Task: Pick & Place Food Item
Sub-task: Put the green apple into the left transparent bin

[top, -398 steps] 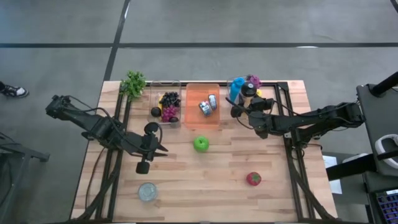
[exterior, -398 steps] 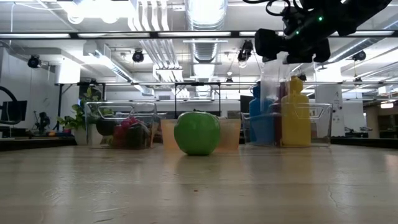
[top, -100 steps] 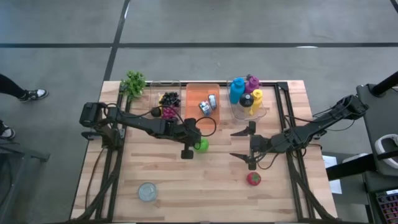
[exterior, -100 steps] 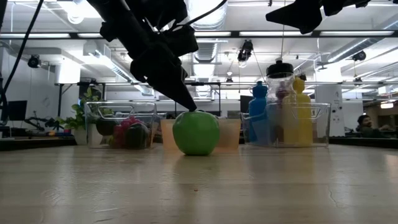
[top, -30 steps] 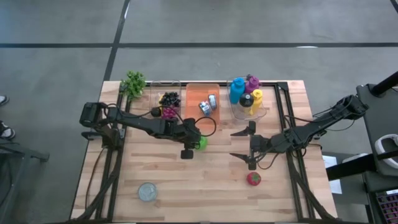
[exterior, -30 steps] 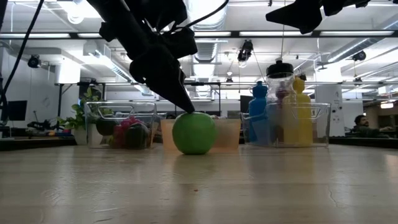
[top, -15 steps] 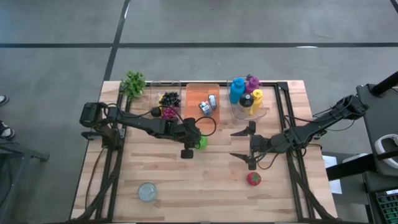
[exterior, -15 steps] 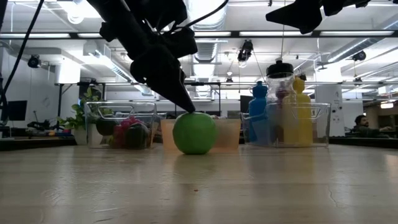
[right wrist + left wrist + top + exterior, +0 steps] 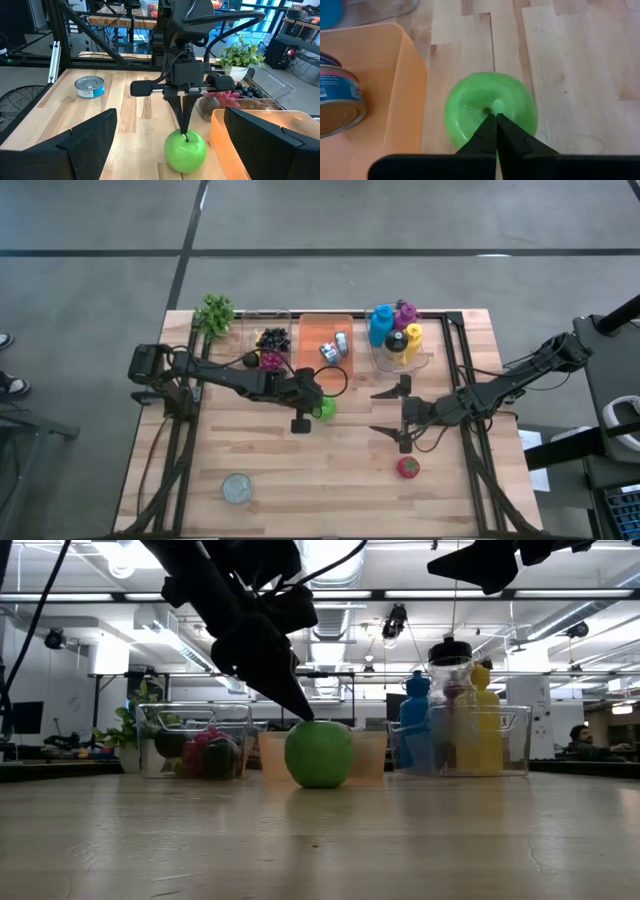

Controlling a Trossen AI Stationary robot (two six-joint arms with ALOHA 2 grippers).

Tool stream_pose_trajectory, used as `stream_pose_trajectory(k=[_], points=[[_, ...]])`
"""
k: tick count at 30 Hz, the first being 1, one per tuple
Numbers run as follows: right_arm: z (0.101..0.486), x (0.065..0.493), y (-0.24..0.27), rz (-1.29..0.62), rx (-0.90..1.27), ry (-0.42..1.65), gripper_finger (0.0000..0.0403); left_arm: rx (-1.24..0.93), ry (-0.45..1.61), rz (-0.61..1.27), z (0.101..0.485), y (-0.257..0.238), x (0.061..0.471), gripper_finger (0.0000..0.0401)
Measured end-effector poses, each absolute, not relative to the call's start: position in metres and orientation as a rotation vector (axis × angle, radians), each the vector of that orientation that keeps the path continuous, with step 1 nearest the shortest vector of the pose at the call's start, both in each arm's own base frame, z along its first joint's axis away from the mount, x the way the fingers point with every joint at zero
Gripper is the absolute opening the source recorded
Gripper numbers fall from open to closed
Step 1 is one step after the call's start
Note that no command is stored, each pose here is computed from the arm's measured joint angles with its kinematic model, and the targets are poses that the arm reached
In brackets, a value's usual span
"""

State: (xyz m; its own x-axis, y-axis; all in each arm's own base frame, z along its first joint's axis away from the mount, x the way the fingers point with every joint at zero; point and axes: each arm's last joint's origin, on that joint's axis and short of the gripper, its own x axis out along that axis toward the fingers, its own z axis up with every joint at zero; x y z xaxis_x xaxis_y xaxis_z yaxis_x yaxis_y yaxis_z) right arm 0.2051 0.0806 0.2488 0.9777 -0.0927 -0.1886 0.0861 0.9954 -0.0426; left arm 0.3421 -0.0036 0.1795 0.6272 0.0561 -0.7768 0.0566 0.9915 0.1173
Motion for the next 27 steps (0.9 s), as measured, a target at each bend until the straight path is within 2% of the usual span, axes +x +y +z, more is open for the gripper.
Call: stream_pose_trajectory(k=[13, 27], points=[[0.2488, 0.2051, 0.0806, -0.089, -0.034, 0.192, 0.0366, 0.122, 0.893, 0.002, 0.1796, -0.0037, 0.3422, 0.0008], [0.2488, 0.2051, 0.0806, -0.089, -0.034, 0.192, 0.0366, 0.103, 0.858, 0.012, 0.1877, -0.0038, 0.3476, 0.0099]])
